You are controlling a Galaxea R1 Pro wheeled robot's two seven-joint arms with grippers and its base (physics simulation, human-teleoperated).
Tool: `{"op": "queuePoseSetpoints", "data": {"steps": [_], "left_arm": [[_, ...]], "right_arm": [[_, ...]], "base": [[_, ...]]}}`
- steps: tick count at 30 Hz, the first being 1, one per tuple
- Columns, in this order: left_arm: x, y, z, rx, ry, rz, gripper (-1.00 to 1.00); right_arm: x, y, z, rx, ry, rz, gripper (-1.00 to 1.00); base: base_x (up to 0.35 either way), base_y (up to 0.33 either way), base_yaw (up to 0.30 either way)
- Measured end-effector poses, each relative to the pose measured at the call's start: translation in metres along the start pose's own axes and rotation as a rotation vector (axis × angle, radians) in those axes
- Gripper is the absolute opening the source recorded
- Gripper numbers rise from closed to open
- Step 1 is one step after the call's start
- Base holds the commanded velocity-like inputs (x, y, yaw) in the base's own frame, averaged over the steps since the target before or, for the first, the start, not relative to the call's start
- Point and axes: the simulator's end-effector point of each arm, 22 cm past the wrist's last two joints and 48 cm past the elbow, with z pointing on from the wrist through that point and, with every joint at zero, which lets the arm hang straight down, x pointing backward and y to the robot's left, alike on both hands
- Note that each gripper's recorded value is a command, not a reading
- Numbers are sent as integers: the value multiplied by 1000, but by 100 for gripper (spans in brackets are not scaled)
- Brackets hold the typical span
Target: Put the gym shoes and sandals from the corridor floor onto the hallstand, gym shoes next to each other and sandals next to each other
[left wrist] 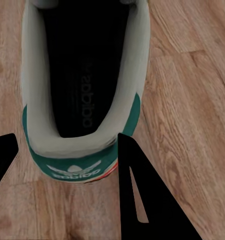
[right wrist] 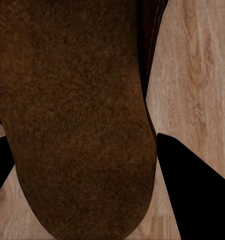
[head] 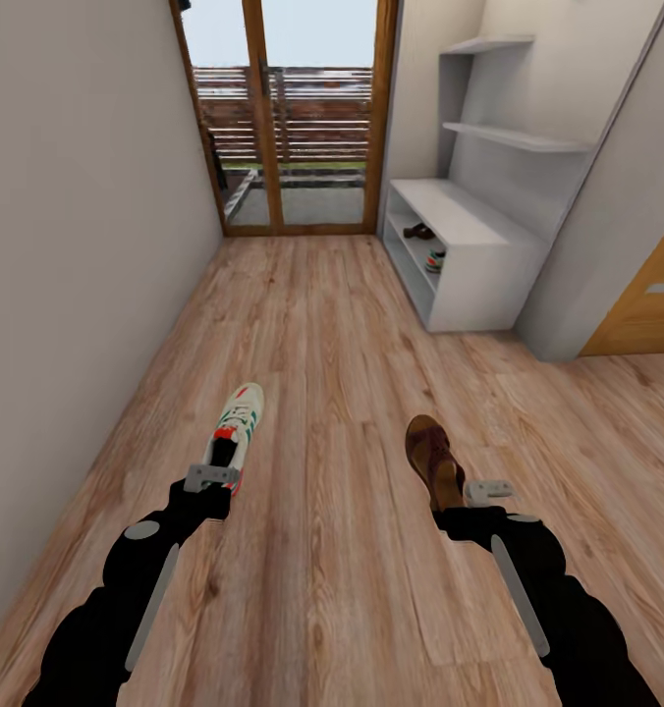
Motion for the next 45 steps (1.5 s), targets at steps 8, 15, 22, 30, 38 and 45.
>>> {"op": "queuePoseSetpoints", "data": {"steps": [8,15,22,30,38,45], "left_arm": [[0,0,0,0,0,0,-100],[0,0,0,0,0,0,-100],[0,0,0,0,0,0,-100],[0,0,0,0,0,0,-100],[0,0,0,0,0,0,-100],[0,0,0,0,1,0,-100]], "right_arm": [[0,0,0,0,0,0,-100],[0,0,0,0,0,0,-100],[0,0,0,0,0,0,-100],[0,0,0,0,0,0,-100],[0,0,0,0,0,0,-100],[0,-1,0,0,1,2,-100]], "base": [[325,143,0],[324,141,0],[324,118,0],[324,106,0],[324,105,0],[324,105,0]]}}
